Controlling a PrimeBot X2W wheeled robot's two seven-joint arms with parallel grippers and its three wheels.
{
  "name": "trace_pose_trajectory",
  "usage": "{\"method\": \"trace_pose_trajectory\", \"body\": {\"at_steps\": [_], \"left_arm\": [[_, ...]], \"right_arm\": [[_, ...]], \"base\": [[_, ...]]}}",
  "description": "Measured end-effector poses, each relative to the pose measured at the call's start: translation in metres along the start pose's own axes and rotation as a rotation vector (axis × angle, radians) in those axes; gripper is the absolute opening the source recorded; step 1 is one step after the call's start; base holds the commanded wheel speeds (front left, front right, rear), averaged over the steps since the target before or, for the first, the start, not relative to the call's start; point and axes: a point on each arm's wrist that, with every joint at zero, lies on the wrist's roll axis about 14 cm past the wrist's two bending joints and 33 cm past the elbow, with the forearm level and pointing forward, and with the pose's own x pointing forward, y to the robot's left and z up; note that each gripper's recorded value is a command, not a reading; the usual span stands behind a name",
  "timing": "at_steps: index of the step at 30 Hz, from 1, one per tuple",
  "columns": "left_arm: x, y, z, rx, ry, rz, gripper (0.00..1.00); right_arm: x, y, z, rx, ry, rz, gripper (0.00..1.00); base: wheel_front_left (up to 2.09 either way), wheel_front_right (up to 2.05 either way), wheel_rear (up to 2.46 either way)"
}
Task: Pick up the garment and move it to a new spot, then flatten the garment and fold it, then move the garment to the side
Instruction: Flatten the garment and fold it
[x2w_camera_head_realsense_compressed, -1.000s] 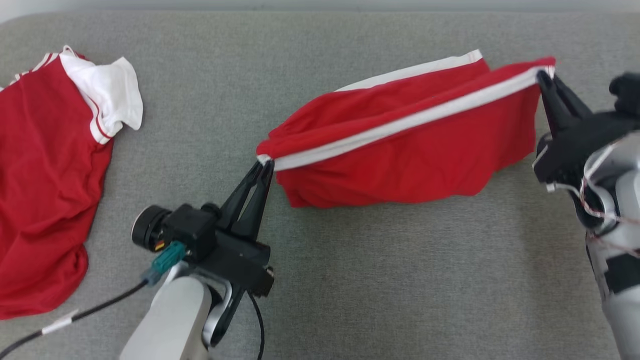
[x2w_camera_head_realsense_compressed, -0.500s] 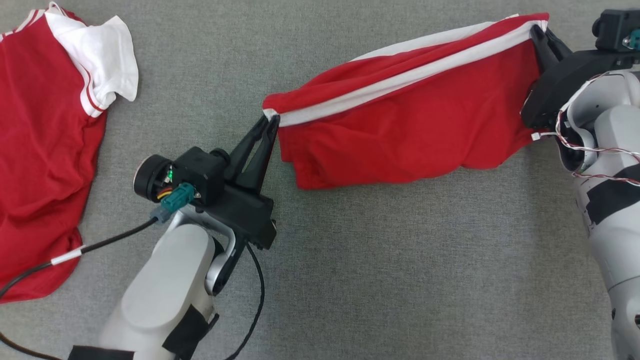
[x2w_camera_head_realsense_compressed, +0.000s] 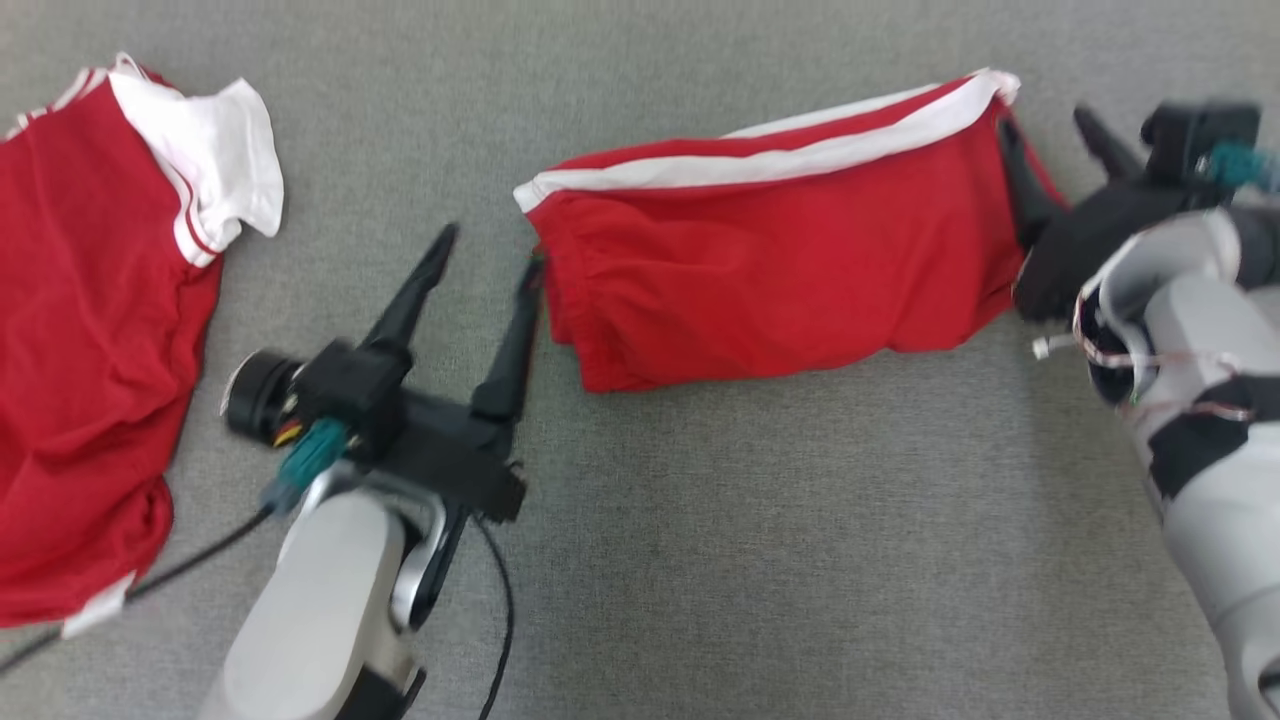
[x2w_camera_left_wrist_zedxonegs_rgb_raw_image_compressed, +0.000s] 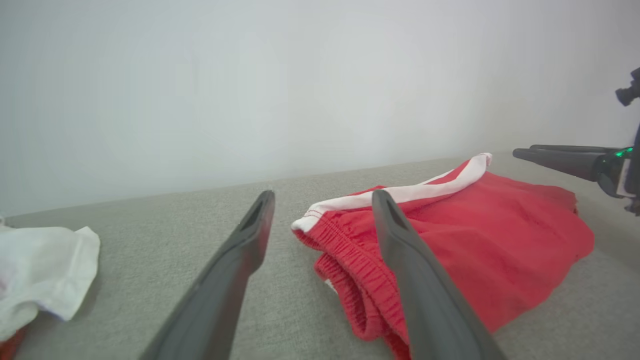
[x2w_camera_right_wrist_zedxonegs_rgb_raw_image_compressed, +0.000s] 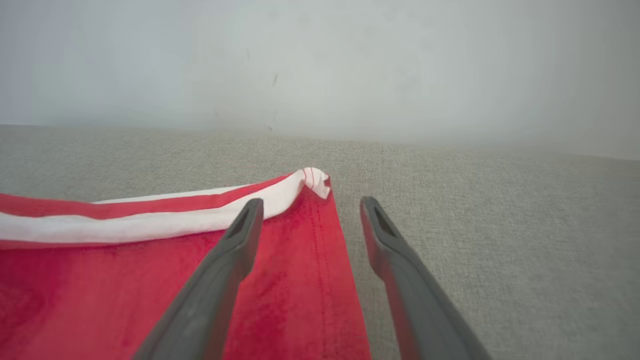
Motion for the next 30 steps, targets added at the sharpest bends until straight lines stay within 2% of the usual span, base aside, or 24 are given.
{"method": "trace_pose_trajectory", "body": {"at_steps": [11, 17, 23, 24, 25, 26, 27, 30], "left_arm": [[-0.061, 0.041, 0.036, 0.088, -0.103, 0.233, 1.00], [-0.104, 0.066, 0.015, 0.134, -0.018, 0.337, 1.00], [-0.132, 0.083, 0.008, 0.116, 0.013, 0.425, 1.00], [-0.136, 0.084, 0.006, 0.106, 0.018, 0.435, 1.00], [-0.139, 0.086, 0.006, 0.097, 0.016, 0.448, 1.00], [-0.141, 0.088, 0.007, 0.095, 0.015, 0.453, 1.00], [-0.143, 0.088, 0.007, 0.094, 0.016, 0.457, 1.00], [-0.146, 0.085, 0.006, 0.085, 0.018, 0.453, 1.00]], "right_arm": [[-0.040, -0.013, -0.040, 0.025, 0.103, -0.022, 1.00], [-0.041, -0.010, -0.060, 0.050, 0.170, -0.025, 1.00], [-0.039, -0.005, -0.072, 0.070, 0.222, -0.028, 1.00], [-0.039, -0.003, -0.072, 0.070, 0.230, -0.023, 0.50], [-0.039, 0.001, -0.072, 0.075, 0.229, -0.017, 0.31], [-0.038, 0.003, -0.071, 0.080, 0.227, -0.011, 0.31], [-0.038, 0.006, -0.070, 0.084, 0.225, -0.007, 0.00], [-0.040, 0.012, -0.064, 0.096, 0.201, 0.003, 0.00]], "base": [[0.00, 0.00, 0.00], [0.00, 0.00, 0.00], [0.00, 0.00, 0.00], [0.00, 0.00, 0.00], [0.00, 0.00, 0.00], [0.00, 0.00, 0.00], [0.00, 0.00, 0.00], [0.00, 0.00, 0.00]]}}
